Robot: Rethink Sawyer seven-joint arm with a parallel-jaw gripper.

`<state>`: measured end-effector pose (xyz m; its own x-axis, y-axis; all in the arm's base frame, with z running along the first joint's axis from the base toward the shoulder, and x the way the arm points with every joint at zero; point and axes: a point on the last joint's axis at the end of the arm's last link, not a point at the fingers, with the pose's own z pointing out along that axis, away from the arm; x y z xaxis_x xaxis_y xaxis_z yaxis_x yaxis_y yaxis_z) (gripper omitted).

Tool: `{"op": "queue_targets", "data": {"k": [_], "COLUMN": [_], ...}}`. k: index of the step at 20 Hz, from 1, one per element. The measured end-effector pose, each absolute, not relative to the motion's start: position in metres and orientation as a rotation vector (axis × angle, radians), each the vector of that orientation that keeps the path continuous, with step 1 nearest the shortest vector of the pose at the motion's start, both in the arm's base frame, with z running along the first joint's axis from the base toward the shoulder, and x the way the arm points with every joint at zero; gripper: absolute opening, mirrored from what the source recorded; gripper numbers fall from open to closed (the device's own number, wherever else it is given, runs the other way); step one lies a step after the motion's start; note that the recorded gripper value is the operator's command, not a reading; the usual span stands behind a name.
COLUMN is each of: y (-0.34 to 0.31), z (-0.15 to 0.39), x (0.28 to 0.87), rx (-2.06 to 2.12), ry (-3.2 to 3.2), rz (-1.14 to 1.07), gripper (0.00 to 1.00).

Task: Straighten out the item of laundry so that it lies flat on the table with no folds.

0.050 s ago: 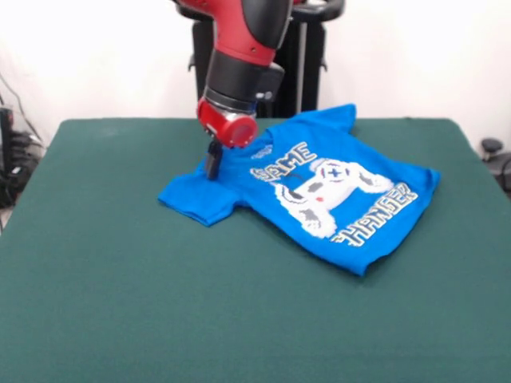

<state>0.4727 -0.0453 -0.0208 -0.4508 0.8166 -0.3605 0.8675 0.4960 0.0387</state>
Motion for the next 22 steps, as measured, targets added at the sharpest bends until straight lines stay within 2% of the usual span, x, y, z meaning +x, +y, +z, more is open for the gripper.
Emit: {"op": "queue_targets", "data": {"k": [22], "y": [-0.063], "z": [-0.013], "x": [0.506], "rx": [1.357], "ry": [2.384], "rz": [-0.193], "gripper": [0.0]}}
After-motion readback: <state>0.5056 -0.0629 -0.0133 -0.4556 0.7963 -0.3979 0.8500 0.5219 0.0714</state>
